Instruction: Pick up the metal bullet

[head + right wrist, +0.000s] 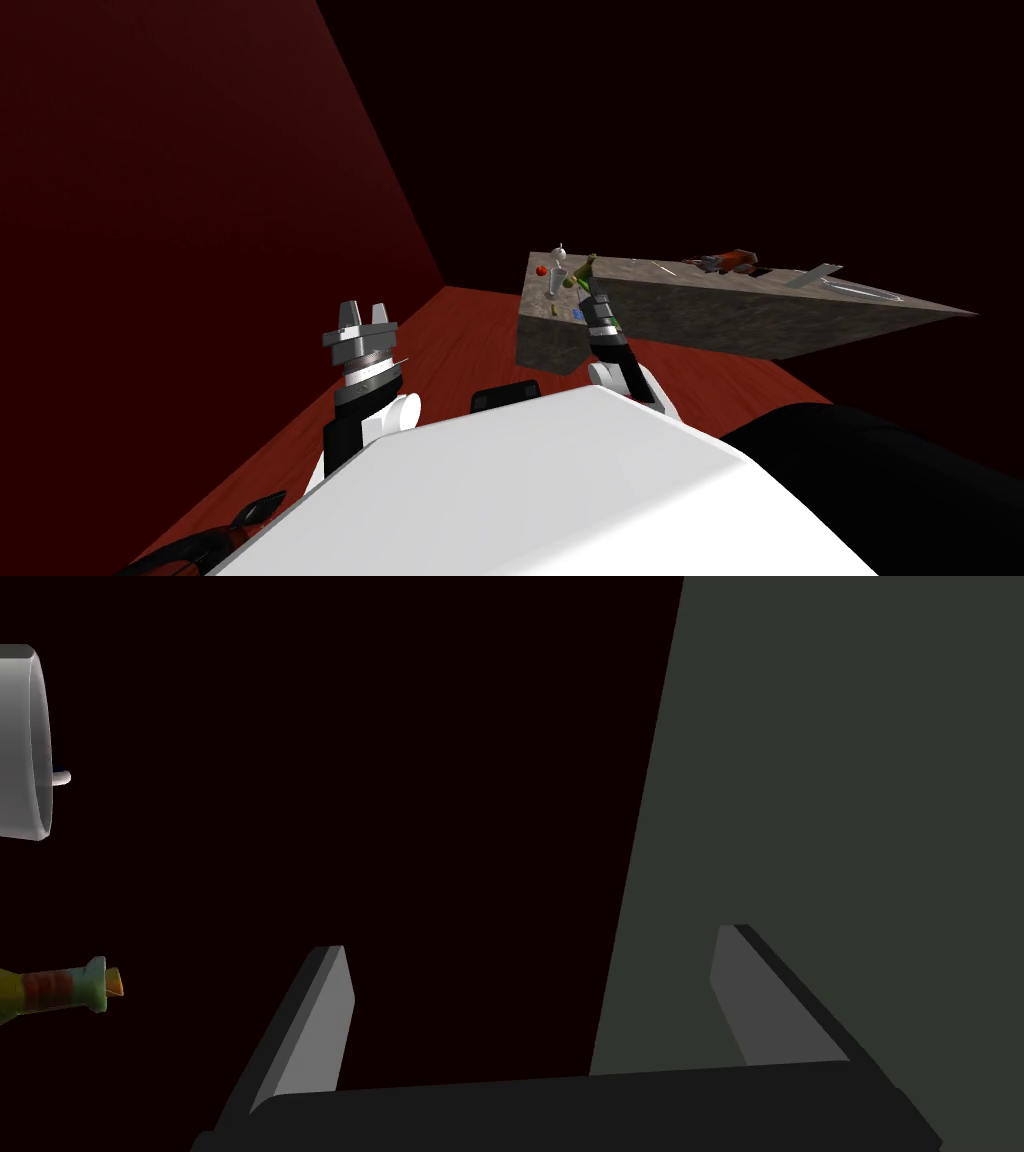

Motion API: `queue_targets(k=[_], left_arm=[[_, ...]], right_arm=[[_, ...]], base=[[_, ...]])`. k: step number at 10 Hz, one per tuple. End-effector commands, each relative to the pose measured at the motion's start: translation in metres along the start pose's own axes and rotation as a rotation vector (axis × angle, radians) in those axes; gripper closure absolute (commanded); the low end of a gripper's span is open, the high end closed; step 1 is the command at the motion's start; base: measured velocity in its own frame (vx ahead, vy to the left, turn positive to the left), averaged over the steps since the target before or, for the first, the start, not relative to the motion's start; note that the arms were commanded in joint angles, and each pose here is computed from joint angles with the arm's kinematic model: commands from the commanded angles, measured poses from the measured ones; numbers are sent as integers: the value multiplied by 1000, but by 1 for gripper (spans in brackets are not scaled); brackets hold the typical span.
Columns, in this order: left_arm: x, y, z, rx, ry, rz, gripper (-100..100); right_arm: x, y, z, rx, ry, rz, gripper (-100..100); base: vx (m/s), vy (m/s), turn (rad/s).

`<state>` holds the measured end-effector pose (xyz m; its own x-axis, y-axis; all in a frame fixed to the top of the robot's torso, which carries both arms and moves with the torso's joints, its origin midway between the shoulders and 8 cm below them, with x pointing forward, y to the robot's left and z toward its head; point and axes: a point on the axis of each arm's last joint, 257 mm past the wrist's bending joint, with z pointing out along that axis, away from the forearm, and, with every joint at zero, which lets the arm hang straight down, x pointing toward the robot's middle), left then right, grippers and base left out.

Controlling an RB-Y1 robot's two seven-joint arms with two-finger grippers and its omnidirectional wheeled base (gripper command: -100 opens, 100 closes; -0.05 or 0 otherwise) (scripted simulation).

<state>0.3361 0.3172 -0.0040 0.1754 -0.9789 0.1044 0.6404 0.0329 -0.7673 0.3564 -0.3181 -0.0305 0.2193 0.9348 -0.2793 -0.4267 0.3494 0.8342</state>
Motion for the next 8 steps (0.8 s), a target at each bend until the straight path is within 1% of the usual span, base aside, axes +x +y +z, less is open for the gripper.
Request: queue_targets(k=[1,3,4,5,6,7,8], left_arm=[[0,0,0,0,0,0,0],[0,0,0,0,0,0,0],[0,0,0,0,0,0,0],[0,0,0,0,0,0,0],[0,0,0,0,0,0,0],[0,0,0,0,0,0,0],[0,0,0,0,0,0,0]], right_arm=[[-4,-8,-1,32,12,-4,-100],[-13,-32,-7,118,43,-14,-100],[-12,-36,-8,134,44,-14,-100],[-19,-48,-12,178,56,-16,-100],[-19,-52,-12,192,56,-17,-100],[-26,-67,-18,251,65,-17,-100],[-34,-78,-23,295,71,-14,-100]], base=[[8,81,-18],[12,77,-46],[31,79,-24],[25,77,-44],[19,63,-19],[30,82,-24],[59,118,-71]])
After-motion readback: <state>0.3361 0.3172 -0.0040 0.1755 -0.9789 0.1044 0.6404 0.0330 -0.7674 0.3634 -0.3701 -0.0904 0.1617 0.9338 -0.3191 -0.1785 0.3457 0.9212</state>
